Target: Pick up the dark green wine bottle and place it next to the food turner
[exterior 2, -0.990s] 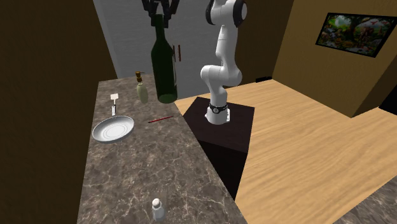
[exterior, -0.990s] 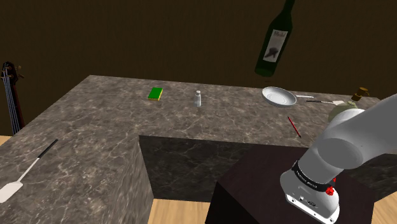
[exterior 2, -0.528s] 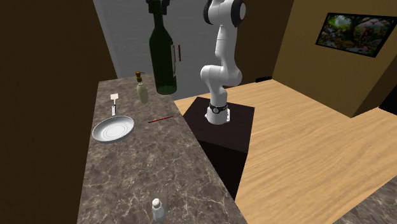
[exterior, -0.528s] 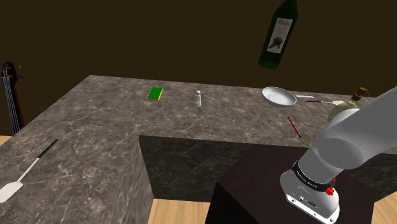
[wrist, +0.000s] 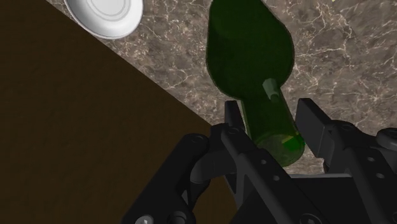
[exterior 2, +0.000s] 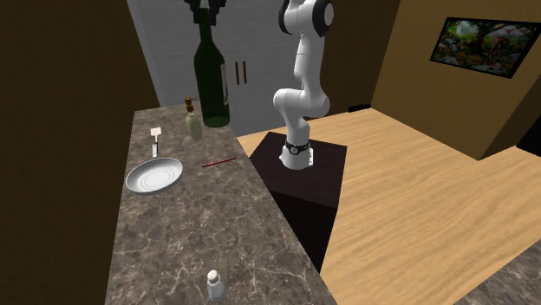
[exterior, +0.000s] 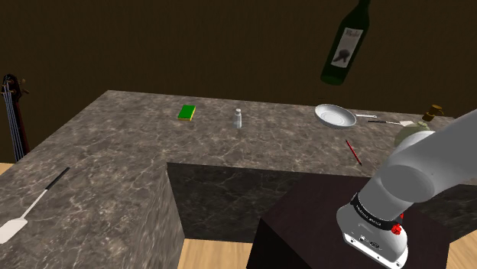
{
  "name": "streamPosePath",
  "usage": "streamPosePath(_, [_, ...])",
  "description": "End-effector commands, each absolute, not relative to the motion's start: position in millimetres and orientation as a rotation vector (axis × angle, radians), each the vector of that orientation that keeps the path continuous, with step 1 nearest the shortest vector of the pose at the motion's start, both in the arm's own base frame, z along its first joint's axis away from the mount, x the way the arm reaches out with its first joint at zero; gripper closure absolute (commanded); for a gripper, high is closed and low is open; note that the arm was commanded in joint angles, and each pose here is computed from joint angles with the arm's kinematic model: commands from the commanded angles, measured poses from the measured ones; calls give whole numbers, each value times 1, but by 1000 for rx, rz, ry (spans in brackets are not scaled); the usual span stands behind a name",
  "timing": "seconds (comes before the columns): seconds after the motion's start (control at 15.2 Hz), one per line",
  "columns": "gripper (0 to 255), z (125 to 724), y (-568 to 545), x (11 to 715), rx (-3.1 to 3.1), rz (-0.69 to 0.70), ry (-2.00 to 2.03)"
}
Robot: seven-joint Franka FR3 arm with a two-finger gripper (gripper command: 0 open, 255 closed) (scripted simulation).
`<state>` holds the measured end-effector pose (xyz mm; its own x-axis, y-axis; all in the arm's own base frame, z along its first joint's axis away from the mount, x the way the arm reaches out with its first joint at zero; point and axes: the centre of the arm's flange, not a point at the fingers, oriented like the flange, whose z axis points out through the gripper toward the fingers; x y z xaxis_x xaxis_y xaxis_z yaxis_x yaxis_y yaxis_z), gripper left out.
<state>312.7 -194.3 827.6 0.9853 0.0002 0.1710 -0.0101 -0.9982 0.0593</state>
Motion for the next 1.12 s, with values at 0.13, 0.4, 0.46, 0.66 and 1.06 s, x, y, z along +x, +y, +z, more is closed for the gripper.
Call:
streamPosePath(0.13, [255,799,-234,292,3070,266,-5])
streamPosePath(0.4, [255,774,-275,270,3070,266,-5])
streamPosePath(0.46, [255,767,-285,265,3070,266,-5])
streamPosePath(0.66, [255,748,-316,249,3070,266,-5])
streamPosePath(1.06, [255,709,-377,217,3070,266,-5])
